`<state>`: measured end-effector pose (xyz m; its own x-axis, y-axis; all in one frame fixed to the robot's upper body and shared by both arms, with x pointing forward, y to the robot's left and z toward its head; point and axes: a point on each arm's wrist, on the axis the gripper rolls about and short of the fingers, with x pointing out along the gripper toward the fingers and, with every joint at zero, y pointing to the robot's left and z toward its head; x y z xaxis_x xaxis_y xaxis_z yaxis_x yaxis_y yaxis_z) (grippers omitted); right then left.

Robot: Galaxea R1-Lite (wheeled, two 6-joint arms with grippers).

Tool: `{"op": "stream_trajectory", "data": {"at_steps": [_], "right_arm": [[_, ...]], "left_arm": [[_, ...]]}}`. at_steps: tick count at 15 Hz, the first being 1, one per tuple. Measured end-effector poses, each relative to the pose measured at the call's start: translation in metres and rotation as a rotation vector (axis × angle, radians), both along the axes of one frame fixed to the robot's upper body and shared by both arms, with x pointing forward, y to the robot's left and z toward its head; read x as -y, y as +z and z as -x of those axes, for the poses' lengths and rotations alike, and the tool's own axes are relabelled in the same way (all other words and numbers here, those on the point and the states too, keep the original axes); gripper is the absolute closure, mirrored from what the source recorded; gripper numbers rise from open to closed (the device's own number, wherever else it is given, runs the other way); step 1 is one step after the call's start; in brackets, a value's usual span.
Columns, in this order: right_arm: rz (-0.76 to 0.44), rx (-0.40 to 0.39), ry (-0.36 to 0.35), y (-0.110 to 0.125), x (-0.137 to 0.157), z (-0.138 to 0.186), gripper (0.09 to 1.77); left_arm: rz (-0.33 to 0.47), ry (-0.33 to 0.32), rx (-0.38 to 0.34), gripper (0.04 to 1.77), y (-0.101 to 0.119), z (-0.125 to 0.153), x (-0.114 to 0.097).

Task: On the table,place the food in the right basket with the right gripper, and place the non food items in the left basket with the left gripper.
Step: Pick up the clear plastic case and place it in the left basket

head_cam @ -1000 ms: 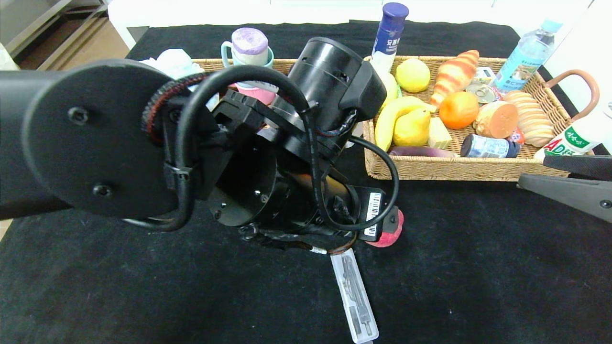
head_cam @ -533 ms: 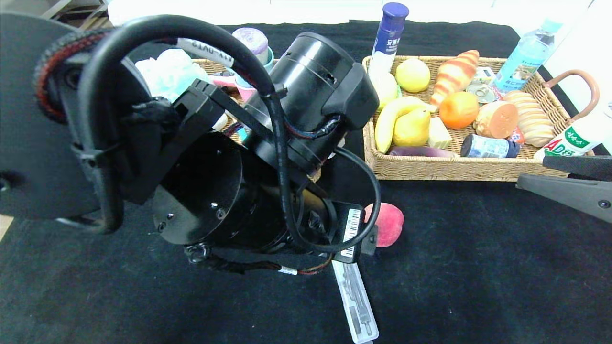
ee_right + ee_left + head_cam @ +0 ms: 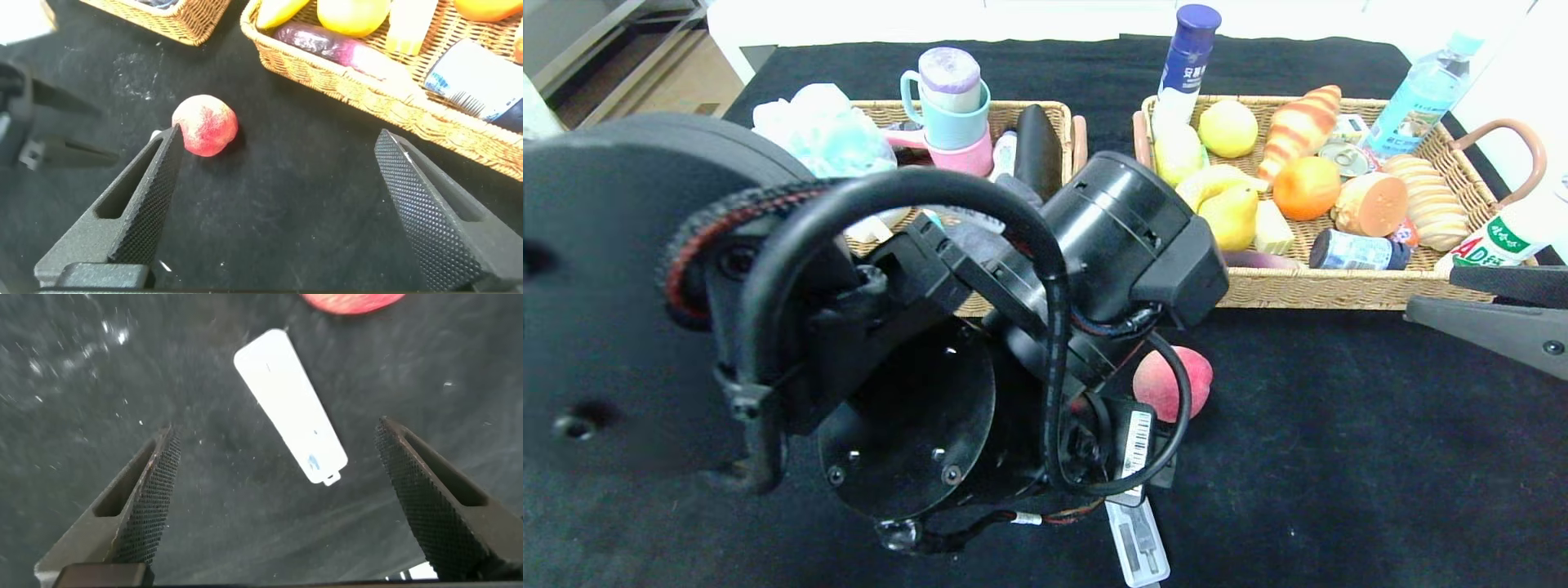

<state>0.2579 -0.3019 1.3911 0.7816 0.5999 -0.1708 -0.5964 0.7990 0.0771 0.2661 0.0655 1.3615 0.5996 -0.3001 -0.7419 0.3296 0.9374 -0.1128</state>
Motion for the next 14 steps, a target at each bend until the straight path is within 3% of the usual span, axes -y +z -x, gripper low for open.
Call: {"op": "stream_trajectory", "data": {"at_steps": [6,14], "right_arm": [[-0.001,-0.001,-0.001,0.0,0.0,0.0,0.15],[0.002,-0.009,-0.001,-0.002,0.0,-0.003,0.15]], "left_arm": [[-0.035,0.098,-0.053,0.09,-0.022,-0.002,0.01],[-0.004,0.188,-0.067,0.09,-0.035,-0.01,0.026]]}}
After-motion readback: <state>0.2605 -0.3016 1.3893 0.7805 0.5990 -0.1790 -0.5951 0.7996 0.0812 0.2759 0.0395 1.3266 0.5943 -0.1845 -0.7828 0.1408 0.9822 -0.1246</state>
